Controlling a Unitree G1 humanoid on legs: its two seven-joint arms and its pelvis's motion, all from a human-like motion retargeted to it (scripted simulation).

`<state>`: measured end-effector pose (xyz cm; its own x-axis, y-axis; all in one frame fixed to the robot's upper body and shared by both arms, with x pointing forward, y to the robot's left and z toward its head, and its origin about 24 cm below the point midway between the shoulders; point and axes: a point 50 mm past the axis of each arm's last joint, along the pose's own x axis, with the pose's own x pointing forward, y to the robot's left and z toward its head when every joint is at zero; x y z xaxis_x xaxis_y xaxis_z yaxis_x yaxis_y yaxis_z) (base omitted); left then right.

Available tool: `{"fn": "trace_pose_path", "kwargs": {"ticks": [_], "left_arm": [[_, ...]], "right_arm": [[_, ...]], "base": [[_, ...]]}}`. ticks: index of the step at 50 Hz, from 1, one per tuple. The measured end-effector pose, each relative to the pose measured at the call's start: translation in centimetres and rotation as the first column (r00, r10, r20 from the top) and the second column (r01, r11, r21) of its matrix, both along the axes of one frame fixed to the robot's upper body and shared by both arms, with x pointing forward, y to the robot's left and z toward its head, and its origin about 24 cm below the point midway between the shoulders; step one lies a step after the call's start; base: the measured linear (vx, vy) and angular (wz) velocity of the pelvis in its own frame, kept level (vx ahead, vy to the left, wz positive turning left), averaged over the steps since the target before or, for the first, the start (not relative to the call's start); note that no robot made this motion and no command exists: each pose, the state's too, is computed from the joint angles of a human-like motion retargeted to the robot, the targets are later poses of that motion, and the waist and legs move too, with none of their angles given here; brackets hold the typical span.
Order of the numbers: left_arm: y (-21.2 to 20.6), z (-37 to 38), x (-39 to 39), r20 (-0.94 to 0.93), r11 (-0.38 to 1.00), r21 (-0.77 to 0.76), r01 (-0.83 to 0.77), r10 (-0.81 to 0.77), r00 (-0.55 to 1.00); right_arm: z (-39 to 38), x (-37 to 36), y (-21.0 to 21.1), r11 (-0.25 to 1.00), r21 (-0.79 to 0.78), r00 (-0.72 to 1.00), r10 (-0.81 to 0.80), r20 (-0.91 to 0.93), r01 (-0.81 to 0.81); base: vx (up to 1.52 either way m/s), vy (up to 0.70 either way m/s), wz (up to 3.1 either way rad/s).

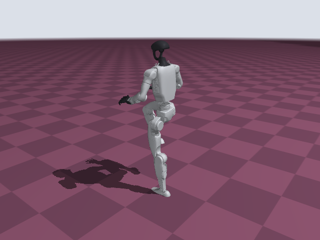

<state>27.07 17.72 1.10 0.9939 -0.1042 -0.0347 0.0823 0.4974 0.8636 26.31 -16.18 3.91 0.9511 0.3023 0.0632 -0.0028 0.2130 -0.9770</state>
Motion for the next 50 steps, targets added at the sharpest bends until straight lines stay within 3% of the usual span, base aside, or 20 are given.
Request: {"fn": "trace_pose_path", "kwargs": {"ticks": [10,12,18,22,29,38,44,50], "left_arm": [[-1.2,1.6,-0.3,0.063,0.990,-0.101,0.100,-0.094,0.994],[-1.3,1.8,-0.5,0.099,0.986,-0.120,0.112,-0.100,0.990],[1.0,2.0,-0.4,0.090,0.985,-0.175,-0.005,0.021,0.996],[1.8,4.1,0.3,0.198,0.995,-0.095,-0.034,0.052,0.979],[1.1,6.6,1.8,0.255,0.994,-0.100,0.038,-0.011,0.967],[0.0,2.4,1.4,0.120,0.999,-0.048,0.015,-0.010,0.993],[-0.7,3.0,1.1,0.187,0.995,-0.103,0.013,0.007,0.982],[-0.8,1.5,0.0,0.091,0.996,-0.080,0.043,-0.035,0.995]], "right_arm": [[-1.3,-2.5,-4.2,0.982,0.094,0.985,-0.157,-0.076,0.164],[-1.4,-2.6,-3.7,0.985,0.127,0.990,-0.102,-0.098,0.115],[-0.3,-0.1,-3.9,0.989,0.105,0.993,-0.099,-0.064,0.106],[1.3,1.2,-4.3,0.979,0.118,0.986,-0.167,0.013,0.164],[0.7,1.0,-4.7,0.968,0.150,0.979,-0.197,-0.055,0.203],[-0.2,0.1,-4.8,0.976,0.101,0.977,-0.185,-0.109,0.195],[-0.9,-0.3,-4.4,0.977,0.099,0.975,-0.175,-0.139,0.190],[-2.5,-1.4,-3.5,0.972,0.124,0.965,-0.174,-0.198,0.201]], "base": [[0.43,-0.10,0.78],[0.48,-0.24,-0.52],[0.35,-0.23,-1.66],[0.29,-0.11,-0.63],[0.26,-0.14,-0.50],[0.23,0.05,-0.24],[0.31,0.10,-0.45],[0.34,0.12,-0.07]]}}
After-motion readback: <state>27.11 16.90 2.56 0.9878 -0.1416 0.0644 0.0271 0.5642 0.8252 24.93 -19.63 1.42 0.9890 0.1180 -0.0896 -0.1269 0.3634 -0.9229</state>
